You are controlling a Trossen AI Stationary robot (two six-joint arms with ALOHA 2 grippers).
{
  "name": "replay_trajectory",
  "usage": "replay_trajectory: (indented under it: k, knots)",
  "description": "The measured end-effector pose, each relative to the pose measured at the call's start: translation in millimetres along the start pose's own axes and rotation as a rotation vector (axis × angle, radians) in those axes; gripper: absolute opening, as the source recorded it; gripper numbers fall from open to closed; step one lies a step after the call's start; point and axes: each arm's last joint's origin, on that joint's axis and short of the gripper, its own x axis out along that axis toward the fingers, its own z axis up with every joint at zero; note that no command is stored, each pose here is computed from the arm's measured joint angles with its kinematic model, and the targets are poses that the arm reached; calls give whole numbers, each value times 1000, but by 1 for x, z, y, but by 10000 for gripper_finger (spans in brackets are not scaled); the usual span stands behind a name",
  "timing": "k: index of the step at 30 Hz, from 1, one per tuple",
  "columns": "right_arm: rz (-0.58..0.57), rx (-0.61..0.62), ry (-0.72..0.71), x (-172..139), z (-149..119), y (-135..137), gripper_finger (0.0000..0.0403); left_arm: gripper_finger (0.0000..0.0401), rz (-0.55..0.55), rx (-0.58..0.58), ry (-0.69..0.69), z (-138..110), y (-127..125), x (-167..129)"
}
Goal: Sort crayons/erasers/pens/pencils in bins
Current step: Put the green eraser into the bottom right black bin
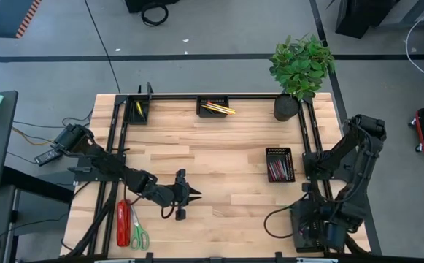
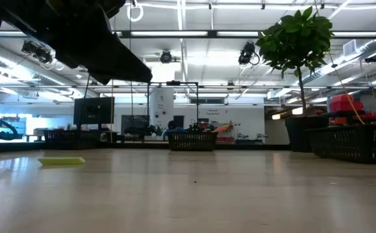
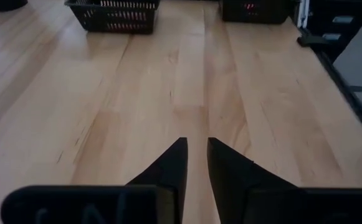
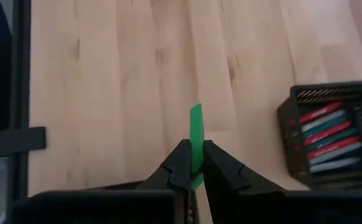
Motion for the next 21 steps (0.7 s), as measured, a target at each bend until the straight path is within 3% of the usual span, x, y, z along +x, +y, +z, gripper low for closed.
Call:
replay_trajectory:
  k: [6,14,21]
  knots:
    - [32,59,17,-7,-12,4,38,77,-8,18,48,-7,-5,-4]
    - [85,192,224,-18,-35,9,38,73,-37,35,51,-10,-14,-8]
    - [89,221,230,-20,-39,10,42,83,-12,74,100,-17,-13,-10]
